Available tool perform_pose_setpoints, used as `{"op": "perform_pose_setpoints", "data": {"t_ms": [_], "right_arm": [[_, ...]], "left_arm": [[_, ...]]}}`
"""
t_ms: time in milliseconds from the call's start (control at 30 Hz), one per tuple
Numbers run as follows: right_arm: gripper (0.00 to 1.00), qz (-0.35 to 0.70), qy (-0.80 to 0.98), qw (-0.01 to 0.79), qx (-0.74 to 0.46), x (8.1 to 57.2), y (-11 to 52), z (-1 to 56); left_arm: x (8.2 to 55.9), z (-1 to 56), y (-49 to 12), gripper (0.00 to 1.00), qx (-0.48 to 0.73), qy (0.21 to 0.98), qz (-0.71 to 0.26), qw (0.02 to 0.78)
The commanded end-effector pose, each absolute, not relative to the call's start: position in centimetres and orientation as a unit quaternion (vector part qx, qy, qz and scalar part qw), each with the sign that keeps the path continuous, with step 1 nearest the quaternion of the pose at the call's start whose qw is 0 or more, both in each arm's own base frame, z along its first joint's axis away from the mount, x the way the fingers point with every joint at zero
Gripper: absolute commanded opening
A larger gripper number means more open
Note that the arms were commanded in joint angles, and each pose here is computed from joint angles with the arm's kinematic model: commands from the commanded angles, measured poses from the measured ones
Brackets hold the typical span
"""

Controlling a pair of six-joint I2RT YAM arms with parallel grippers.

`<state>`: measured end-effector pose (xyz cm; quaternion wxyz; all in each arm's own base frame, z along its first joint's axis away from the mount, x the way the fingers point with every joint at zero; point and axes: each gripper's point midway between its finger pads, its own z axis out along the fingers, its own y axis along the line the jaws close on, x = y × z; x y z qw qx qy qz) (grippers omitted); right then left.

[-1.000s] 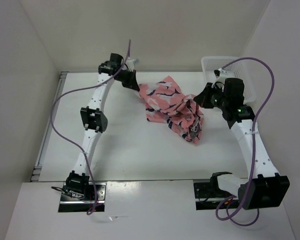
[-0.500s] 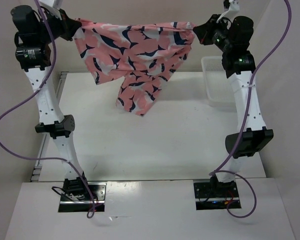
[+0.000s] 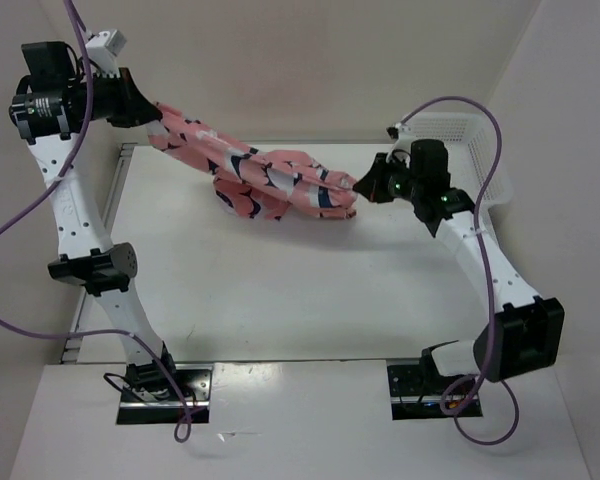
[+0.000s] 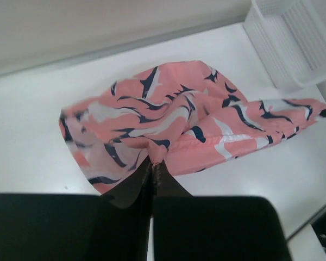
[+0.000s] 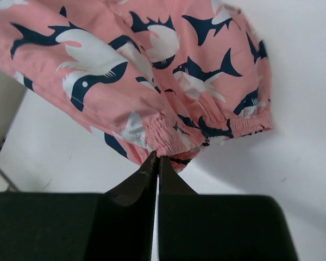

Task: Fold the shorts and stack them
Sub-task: Fold the shorts

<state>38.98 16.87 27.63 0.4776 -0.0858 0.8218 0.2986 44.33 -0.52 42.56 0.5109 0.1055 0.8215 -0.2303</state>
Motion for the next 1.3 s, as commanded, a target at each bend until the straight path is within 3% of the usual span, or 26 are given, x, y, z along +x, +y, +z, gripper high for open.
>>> {"op": "perform_pose_setpoints", "data": {"t_ms": [0, 133, 267, 300, 333, 367, 400, 433, 467, 600, 767, 900, 1100, 1267], "right_arm": [[0.00, 0.302, 0.799, 0.513, -0.085, 35.9, 16.8, 29.9], [0.00, 0.299, 0.787, 0.532, -0.090, 38.8, 17.4, 31.9], [0.00, 0.284, 0.755, 0.586, -0.079, 47.5, 18.3, 36.0], [0.00, 0.281, 0.756, 0.586, -0.076, 49.3, 18.5, 36.4], [0.00, 0.284, 0.714, 0.635, -0.081, 50.8, 18.4, 43.0], [0.00, 0.281, 0.738, 0.609, -0.076, 53.6, 19.0, 40.3], [0.00, 0.283, 0.723, 0.626, -0.073, 54.3, 19.1, 42.5], [0.00, 0.289, 0.686, 0.665, -0.069, 54.0, 18.8, 47.2], [0.00, 0.292, 0.661, 0.689, -0.064, 53.8, 18.6, 49.5], [0.00, 0.260, 0.599, 0.755, -0.064, 50.2, 16.4, 57.2], [0.00, 0.267, 0.619, 0.734, -0.082, 48.4, 16.7, 55.1], [0.00, 0.260, 0.661, 0.698, -0.086, 47.2, 16.8, 49.1], [0.00, 0.266, 0.748, 0.604, -0.070, 44.1, 17.3, 36.3], [0.00, 0.299, 0.808, 0.503, -0.073, 38.5, 19.8, 28.8]], "left_arm": [[41.8, 45.7, -0.9, 0.00, 0.120, 0.802, -0.215, 0.545], [46.2, 44.9, -0.1, 0.00, 0.136, 0.785, -0.216, 0.564], [52.3, 42.0, -0.2, 0.00, 0.147, 0.776, -0.196, 0.581], [53.2, 43.2, -0.2, 0.00, 0.155, 0.758, -0.180, 0.607], [53.5, 44.6, 0.2, 0.00, 0.156, 0.744, -0.161, 0.630], [54.0, 47.0, 0.2, 0.00, 0.164, 0.715, -0.138, 0.665], [53.8, 48.9, 0.7, 0.00, 0.161, 0.698, -0.117, 0.688], [53.2, 51.0, 1.0, 0.00, 0.158, 0.678, -0.097, 0.711], [51.3, 55.9, 1.5, 0.00, 0.154, 0.632, -0.060, 0.757], [44.9, 65.2, 3.5, 0.00, 0.144, 0.531, 0.014, 0.835], [42.5, 66.3, 3.5, 0.00, 0.154, 0.525, 0.018, 0.837], [42.7, 64.2, 2.2, 0.00, 0.180, 0.555, -0.018, 0.812], [45.1, 52.9, 1.0, 0.00, 0.167, 0.702, -0.133, 0.679], [44.6, 43.3, 1.9, 0.00, 0.091, 0.816, -0.206, 0.532]]}}
